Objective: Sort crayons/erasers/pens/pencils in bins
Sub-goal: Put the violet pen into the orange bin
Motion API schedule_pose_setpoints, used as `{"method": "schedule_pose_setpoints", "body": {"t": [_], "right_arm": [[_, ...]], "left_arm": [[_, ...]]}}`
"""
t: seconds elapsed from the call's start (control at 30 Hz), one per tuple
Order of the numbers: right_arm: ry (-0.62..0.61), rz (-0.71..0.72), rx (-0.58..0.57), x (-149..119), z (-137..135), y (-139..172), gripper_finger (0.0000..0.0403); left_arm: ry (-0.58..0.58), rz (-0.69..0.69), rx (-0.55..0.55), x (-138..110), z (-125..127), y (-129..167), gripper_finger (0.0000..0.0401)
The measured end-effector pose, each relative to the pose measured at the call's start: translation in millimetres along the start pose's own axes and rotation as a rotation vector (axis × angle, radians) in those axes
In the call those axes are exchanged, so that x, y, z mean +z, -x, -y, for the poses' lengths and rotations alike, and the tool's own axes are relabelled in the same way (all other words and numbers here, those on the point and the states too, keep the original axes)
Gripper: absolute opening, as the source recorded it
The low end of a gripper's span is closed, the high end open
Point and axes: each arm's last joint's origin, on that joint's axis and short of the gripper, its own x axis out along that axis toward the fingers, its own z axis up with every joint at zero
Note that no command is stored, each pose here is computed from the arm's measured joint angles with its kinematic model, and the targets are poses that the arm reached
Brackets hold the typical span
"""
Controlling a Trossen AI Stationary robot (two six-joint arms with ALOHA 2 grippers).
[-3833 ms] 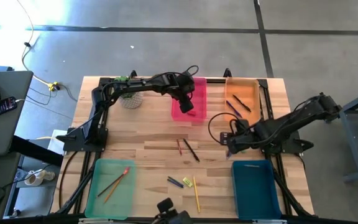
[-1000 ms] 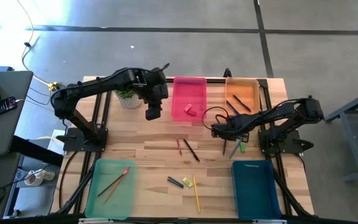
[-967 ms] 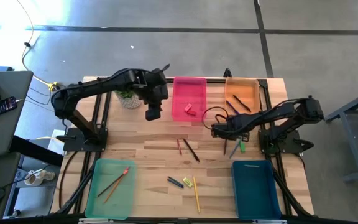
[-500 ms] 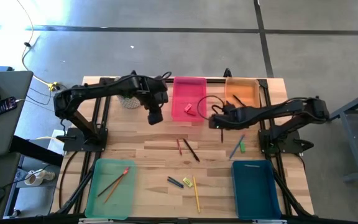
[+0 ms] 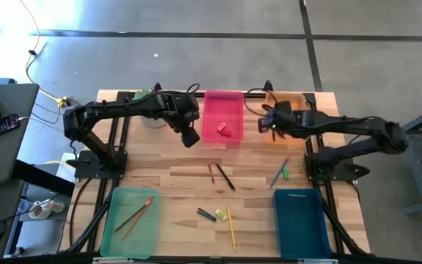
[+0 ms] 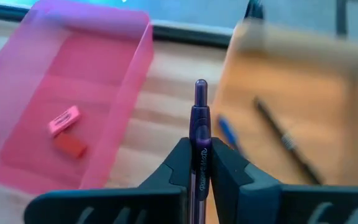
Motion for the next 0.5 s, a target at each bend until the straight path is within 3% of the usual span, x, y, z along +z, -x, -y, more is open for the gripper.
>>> {"method": "schedule_pose_setpoints", "body": {"t": [0.2, 0.5], "right_arm": [[0.171, 0.037, -0.053, 17, 17, -3, 0.0016], [0.508, -0.019, -0.126, 30, 25, -25, 0.0016]], "left_arm": [[0.078, 0.019, -0.020, -1, 10, -4, 0.0139], [0.158, 0.093, -0.094, 0, 37, -6, 0.0139]]}}
